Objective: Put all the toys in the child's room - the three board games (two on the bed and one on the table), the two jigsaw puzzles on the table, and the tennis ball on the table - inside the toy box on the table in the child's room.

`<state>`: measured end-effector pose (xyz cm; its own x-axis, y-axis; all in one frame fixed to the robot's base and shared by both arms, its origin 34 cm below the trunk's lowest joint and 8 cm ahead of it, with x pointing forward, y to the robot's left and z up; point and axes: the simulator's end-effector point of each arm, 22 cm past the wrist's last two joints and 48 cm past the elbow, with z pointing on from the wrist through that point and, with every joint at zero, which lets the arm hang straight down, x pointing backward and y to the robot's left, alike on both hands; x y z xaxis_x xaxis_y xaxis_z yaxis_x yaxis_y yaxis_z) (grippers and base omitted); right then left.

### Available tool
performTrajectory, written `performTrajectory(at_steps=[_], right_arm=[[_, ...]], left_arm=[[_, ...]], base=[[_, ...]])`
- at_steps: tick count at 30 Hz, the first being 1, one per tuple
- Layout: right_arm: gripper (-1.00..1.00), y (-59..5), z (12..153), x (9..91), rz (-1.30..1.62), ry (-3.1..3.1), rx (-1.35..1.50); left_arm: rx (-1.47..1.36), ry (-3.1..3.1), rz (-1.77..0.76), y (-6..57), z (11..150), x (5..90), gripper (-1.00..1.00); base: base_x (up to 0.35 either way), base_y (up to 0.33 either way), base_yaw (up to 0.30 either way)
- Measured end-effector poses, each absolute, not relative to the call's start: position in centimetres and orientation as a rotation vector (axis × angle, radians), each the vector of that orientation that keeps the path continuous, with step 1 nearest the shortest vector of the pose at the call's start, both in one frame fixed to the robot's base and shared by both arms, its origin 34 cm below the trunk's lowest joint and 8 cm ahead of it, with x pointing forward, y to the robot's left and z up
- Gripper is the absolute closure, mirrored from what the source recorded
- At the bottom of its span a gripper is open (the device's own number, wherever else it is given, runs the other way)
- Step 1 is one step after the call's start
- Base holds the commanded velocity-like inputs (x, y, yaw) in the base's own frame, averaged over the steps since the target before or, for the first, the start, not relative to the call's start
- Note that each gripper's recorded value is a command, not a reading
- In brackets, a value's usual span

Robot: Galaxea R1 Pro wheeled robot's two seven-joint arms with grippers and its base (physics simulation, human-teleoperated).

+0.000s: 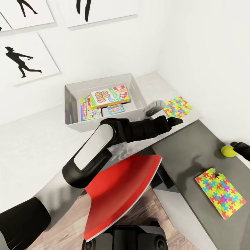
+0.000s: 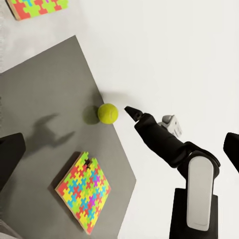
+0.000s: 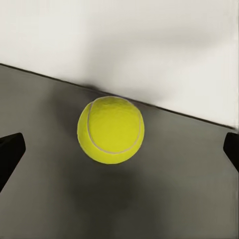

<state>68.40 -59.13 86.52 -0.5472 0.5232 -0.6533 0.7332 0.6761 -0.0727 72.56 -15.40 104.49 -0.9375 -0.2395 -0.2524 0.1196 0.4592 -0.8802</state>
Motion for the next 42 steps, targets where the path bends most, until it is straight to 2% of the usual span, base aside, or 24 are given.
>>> performTrajectory(at_steps=[42], right_arm=[[-1.00,-59.7,86.5,68.0,-0.500,2.279,0.979]], left_arm=[[0.084,2.217,-1.636,-17.7,116.0,74.5,-1.00]], base=[[0.000,0.000,0.000]])
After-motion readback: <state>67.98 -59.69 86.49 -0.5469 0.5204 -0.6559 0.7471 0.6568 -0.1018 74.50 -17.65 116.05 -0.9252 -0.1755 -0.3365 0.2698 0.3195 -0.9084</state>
